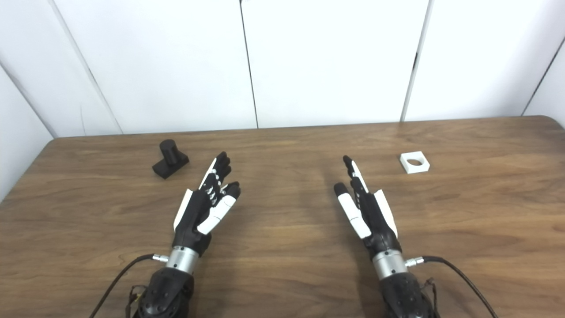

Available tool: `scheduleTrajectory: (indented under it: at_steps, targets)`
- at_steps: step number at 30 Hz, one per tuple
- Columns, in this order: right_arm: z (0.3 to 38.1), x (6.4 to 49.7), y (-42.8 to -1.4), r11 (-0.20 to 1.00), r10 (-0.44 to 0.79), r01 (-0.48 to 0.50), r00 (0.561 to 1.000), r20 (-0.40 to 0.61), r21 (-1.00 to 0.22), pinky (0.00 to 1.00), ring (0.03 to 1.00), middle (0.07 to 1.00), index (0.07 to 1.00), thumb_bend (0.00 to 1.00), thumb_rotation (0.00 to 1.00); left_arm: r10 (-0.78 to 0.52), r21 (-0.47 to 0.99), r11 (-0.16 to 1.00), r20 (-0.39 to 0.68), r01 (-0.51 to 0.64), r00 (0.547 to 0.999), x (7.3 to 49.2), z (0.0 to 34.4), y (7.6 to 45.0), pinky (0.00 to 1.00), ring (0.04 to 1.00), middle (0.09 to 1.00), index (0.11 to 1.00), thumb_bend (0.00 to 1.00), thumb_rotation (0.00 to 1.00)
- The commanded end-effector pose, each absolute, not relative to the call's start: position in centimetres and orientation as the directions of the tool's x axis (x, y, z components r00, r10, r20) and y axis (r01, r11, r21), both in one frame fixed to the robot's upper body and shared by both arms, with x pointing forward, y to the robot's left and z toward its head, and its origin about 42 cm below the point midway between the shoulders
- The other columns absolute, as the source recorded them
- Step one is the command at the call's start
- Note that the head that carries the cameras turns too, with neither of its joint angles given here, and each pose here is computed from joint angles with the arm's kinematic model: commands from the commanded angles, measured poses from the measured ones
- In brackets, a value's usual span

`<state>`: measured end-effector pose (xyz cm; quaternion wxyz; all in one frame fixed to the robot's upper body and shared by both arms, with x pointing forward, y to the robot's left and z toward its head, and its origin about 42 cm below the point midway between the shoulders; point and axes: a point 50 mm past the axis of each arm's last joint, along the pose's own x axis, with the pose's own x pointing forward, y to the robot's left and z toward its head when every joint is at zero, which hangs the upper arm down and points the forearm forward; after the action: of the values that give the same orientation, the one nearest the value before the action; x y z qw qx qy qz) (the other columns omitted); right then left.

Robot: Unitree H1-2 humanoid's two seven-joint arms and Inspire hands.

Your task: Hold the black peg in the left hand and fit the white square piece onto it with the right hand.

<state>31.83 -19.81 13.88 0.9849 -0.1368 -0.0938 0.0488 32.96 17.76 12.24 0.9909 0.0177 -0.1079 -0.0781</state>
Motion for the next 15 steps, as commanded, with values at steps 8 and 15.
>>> scheduleTrajectory:
  at_steps: [8, 15]
  targets:
    - [15.47, 32.02, -19.58, 0.963, 0.138, -0.068, 0.956, 0.259, -0.261, 1.0, 1.0, 1.0, 1.0, 0.6, 1.0, -0.15, 0.059, 0.988, 0.245, 0.14, 0.958, 32.98, 12.77, 17.75, 0.84, 0.969, 0.983, 0.989, 0.72, 0.6]
    - [15.3, 31.91, -19.62, 0.961, 0.142, -0.073, 0.958, 0.249, -0.268, 0.98, 1.0, 1.0, 1.0, 0.6, 1.0, -0.149, 0.076, 0.988, 0.233, 0.135, 0.961, 32.97, 12.54, 17.53, 0.84, 0.949, 0.96, 0.981, 0.72, 0.6]
